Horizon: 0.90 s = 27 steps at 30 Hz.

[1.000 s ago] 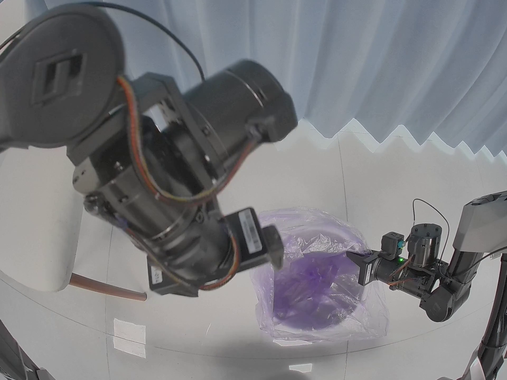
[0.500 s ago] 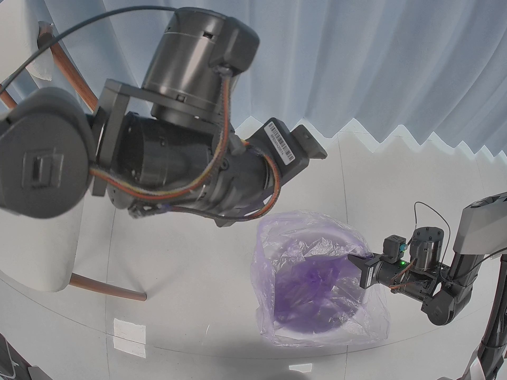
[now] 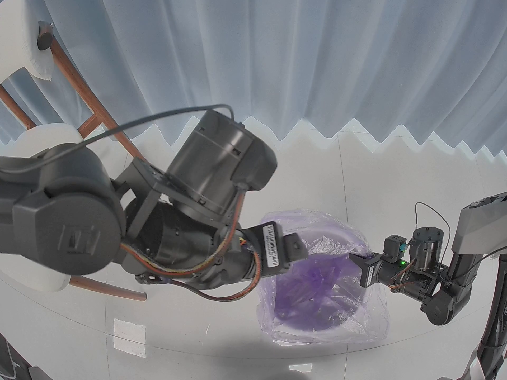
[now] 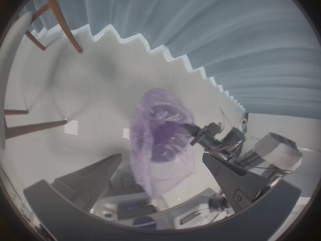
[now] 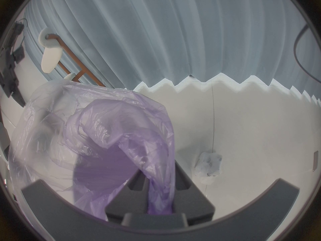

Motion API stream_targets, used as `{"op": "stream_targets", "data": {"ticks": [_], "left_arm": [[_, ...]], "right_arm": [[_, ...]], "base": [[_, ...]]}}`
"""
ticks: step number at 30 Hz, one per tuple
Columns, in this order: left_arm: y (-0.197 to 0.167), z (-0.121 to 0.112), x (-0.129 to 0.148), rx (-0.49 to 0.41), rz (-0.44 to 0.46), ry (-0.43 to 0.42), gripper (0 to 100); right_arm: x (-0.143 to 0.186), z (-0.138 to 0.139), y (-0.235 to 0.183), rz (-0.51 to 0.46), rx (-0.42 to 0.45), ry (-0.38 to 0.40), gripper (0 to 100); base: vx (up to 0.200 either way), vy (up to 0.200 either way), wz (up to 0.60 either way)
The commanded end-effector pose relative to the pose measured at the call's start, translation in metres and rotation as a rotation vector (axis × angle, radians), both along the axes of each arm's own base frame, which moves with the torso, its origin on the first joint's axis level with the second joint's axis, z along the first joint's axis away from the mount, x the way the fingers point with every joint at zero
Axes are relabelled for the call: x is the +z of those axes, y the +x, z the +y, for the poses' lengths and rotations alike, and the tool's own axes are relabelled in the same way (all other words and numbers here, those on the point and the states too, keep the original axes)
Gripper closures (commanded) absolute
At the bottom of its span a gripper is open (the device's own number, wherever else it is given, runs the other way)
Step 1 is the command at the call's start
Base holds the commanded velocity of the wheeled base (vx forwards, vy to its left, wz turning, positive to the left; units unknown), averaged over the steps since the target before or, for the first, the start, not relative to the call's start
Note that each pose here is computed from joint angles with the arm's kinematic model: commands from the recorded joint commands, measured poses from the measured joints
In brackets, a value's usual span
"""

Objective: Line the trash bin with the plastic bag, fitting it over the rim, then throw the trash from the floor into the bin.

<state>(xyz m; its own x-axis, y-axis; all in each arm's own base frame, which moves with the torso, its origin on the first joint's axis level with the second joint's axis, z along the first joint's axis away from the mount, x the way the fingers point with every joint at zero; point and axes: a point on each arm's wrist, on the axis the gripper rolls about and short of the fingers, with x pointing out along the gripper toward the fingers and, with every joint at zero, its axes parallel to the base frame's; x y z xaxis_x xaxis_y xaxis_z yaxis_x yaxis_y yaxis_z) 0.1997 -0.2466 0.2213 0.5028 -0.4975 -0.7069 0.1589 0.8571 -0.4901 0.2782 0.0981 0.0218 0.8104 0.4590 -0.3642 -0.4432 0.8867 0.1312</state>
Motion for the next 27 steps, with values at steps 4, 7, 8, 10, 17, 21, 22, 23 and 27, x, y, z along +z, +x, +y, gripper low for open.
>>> {"op": "stream_targets", "data": {"ticks": [4,7,8,10,17,21,22,23,27], "left_arm": [[0.01,0.021,-0.006,0.042,0.007,0.103,0],[0.018,0.02,-0.011,0.052,0.01,0.107,0],[0.02,0.017,-0.015,0.051,0.015,0.111,0],[0.03,0.008,-0.022,0.05,0.011,0.104,0],[0.052,-0.017,-0.047,0.049,0.006,0.111,0],[0.057,-0.012,-0.049,0.061,0.009,0.122,100],[0.056,-0.011,-0.05,0.061,0.013,0.128,100],[0.057,-0.009,-0.05,0.064,0.015,0.13,100],[0.068,0.005,-0.048,0.113,0.014,0.126,100]], "right_arm": [[-0.002,0.0,0.0,0.007,-0.003,-0.001,100],[0.0,0.004,0.002,-0.005,0.007,0.003,100],[0.0,0.004,0.002,-0.007,0.008,0.003,100],[-0.001,0.006,0.001,-0.003,0.011,0.001,100],[0.001,0.005,0.001,-0.011,0.006,0.004,100],[0.004,0.003,0.002,-0.016,-0.006,0.017,100],[0.005,0.003,0.001,-0.012,-0.009,0.027,100],[0.006,0.002,0.001,-0.006,-0.019,0.047,100],[0.017,0.0,0.003,0.015,-0.082,0.168,100]], "base": [[0.0,0.0,0.0],[0.0,0.0,0.0],[0.0,0.0,0.0],[0.0,0.0,0.0],[0.0,0.0,0.0],[0.0,0.0,0.0],[0.0,0.0,0.0],[0.0,0.0,0.0],[0.0,0.0,0.0]]}}
